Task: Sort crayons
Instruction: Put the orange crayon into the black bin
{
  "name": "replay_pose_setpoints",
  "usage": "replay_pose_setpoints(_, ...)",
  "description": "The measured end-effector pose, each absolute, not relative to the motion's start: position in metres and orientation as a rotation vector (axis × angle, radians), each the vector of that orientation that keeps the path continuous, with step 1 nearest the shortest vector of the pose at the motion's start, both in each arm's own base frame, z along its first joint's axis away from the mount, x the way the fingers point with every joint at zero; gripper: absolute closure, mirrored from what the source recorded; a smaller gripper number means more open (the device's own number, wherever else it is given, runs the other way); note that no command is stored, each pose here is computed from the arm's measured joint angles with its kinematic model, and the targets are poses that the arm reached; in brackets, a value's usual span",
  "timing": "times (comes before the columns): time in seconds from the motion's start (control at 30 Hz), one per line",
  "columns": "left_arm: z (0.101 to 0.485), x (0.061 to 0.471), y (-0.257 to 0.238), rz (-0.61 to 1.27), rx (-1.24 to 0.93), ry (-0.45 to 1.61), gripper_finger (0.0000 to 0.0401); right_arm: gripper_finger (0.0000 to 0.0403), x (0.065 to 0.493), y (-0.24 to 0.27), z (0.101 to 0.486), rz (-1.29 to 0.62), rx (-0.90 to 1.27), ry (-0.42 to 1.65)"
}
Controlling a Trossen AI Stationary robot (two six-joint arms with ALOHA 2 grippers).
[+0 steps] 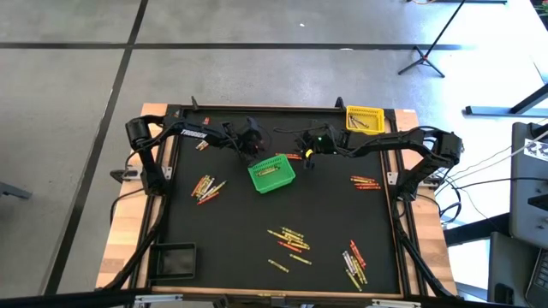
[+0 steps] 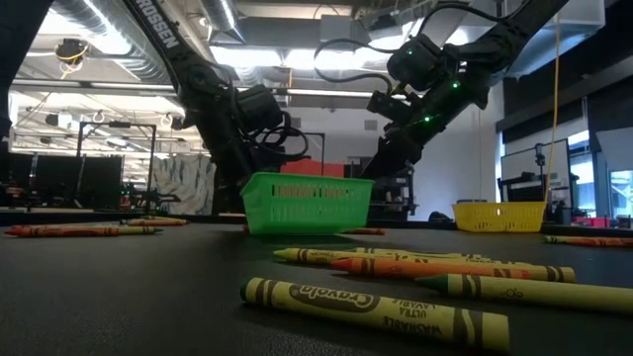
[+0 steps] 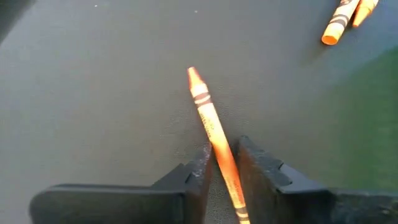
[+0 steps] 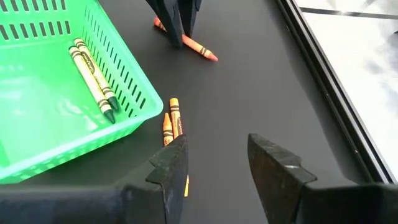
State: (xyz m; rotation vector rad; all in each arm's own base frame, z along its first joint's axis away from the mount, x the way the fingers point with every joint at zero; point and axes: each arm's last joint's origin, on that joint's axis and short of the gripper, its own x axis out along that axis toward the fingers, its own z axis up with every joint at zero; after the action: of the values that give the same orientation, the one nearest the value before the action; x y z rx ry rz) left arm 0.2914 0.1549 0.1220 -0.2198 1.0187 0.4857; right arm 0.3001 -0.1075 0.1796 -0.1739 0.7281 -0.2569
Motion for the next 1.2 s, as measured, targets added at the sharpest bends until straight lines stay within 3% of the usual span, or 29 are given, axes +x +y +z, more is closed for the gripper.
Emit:
replay_pose_setpoints(0.4,0.122,0.292,0.152,0.440,-0.137,1.038,0.0395,0.0237,0.300,-0.108,0.180,-0.257,-0.174,0.728)
replay_pose_setpoints(1.2,0.184,0.282,0.122,0.442,0.079,0.986,0.0394,0.0237,0.302,-0.108,0.181,-0.247,-0.182,0.706)
